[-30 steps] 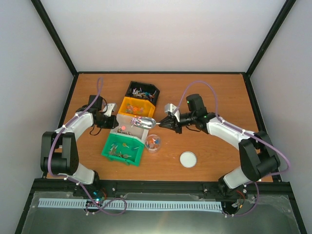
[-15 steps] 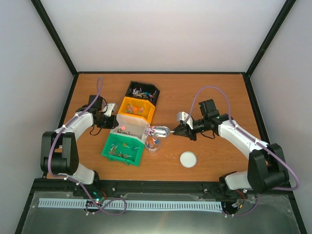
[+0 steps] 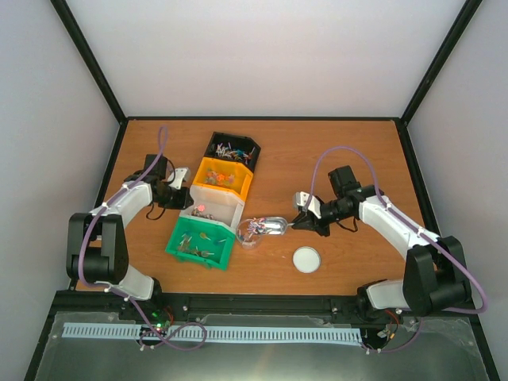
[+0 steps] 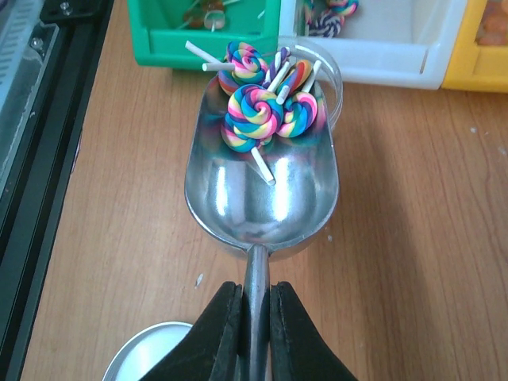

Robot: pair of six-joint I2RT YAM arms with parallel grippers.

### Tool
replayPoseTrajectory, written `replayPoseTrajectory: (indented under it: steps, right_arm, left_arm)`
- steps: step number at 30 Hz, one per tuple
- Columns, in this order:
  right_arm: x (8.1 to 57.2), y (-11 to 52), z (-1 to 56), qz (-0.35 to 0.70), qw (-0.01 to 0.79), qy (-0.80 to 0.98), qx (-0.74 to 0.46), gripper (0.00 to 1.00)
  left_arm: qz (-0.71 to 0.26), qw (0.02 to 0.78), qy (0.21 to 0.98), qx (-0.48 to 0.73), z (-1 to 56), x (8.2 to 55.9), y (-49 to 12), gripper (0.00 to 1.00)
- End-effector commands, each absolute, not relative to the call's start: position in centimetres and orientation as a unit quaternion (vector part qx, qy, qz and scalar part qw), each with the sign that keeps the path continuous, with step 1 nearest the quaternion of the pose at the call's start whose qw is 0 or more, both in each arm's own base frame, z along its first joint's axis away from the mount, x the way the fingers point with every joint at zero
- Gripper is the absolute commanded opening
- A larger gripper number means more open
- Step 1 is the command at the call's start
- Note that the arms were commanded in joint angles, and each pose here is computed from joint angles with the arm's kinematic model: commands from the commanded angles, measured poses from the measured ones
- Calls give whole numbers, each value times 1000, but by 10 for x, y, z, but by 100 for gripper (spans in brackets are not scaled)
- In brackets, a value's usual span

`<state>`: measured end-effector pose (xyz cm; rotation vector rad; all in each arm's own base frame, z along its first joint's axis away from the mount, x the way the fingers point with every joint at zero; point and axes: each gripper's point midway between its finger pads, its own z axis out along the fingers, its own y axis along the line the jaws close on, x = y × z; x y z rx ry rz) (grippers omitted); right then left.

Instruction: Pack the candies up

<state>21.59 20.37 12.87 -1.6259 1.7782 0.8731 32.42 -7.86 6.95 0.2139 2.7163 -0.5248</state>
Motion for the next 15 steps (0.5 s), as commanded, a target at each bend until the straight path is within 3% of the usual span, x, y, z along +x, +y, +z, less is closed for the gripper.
replayPoseTrajectory:
  steps: [1,15]
  right_arm:
    - [219,198,138,302,288,662,-623,3]
    - [225,195,144,255,270,678,-634,3]
  left_arm:
    - [-190,167,964,87,59,325,-81,1]
    - [-196,162,963,87,56,325,-83,1]
